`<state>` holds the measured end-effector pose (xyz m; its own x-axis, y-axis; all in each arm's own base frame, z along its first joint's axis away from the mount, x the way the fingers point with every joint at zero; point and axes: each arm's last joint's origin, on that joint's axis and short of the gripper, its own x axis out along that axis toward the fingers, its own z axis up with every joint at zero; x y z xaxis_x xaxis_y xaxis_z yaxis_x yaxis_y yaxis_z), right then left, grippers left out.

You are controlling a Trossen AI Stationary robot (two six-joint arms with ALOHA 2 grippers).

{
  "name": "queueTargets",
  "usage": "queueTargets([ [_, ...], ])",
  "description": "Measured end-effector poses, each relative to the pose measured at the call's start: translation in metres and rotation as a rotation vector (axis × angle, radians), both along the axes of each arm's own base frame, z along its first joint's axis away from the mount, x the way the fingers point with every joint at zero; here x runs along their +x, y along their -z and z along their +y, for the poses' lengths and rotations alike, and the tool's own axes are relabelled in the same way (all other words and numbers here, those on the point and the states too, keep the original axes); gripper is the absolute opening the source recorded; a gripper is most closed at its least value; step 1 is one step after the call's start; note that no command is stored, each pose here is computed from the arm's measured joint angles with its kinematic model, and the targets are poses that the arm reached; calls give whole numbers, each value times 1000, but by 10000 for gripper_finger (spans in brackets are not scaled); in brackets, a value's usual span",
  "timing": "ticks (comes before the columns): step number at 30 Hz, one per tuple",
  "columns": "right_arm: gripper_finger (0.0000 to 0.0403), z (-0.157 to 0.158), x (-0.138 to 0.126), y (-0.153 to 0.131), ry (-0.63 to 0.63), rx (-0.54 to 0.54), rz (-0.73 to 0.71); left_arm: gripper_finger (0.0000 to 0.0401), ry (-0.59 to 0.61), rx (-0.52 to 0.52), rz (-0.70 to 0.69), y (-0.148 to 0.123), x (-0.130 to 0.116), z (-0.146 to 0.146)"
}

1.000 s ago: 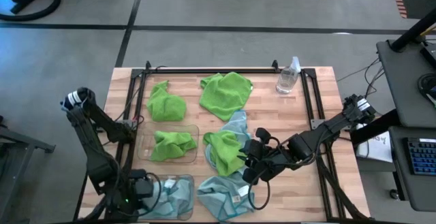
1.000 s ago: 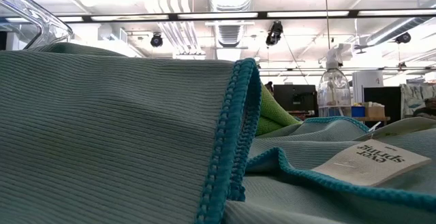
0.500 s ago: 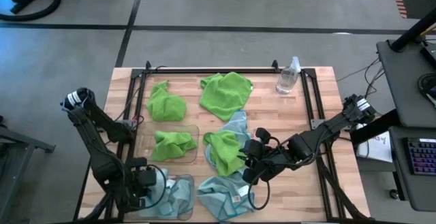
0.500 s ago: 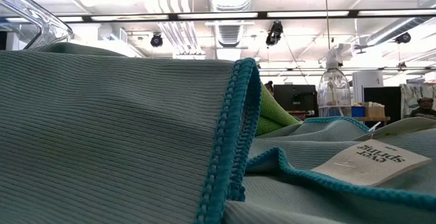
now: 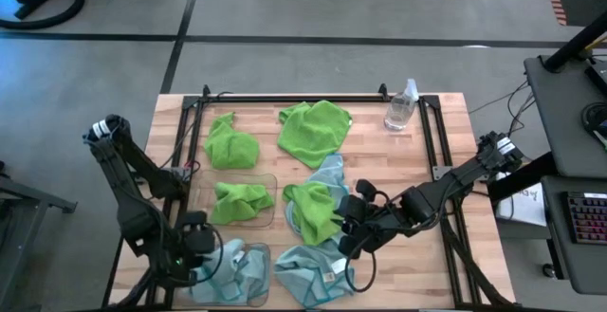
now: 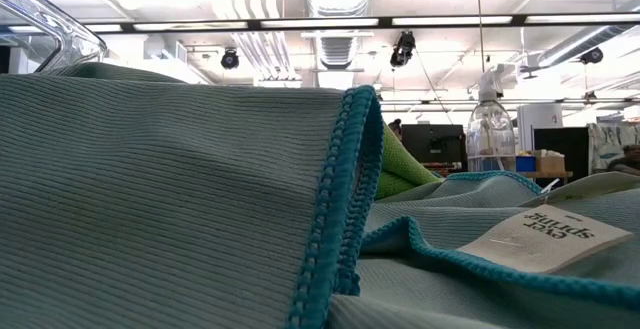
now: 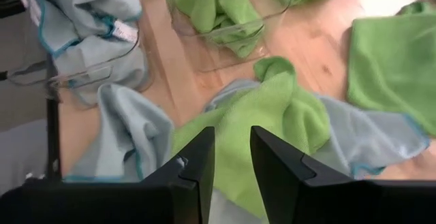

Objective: Sort microfiber towel by color & place in baskets
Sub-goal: Put the right blue microfiber cloth into the bottom transparent bin, then put the bottom green microfiber cloth into the top transparent bin

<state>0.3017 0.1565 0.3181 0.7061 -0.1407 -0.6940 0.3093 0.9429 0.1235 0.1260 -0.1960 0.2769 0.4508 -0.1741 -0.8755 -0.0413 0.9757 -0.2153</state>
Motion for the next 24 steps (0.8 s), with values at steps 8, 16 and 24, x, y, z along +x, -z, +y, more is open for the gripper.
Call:
queueTargets([
  [8, 85, 0, 0, 10, 100, 52, 35, 89, -122, 209, -319, -8, 9, 11],
  [16, 92, 6, 12, 39, 144, -1, 112, 89, -209, 250, -389, -10, 18, 18],
  [24, 125, 11, 21, 61, 135, -42, 169, 89, -223, 270, -389, -11, 23, 23],
])
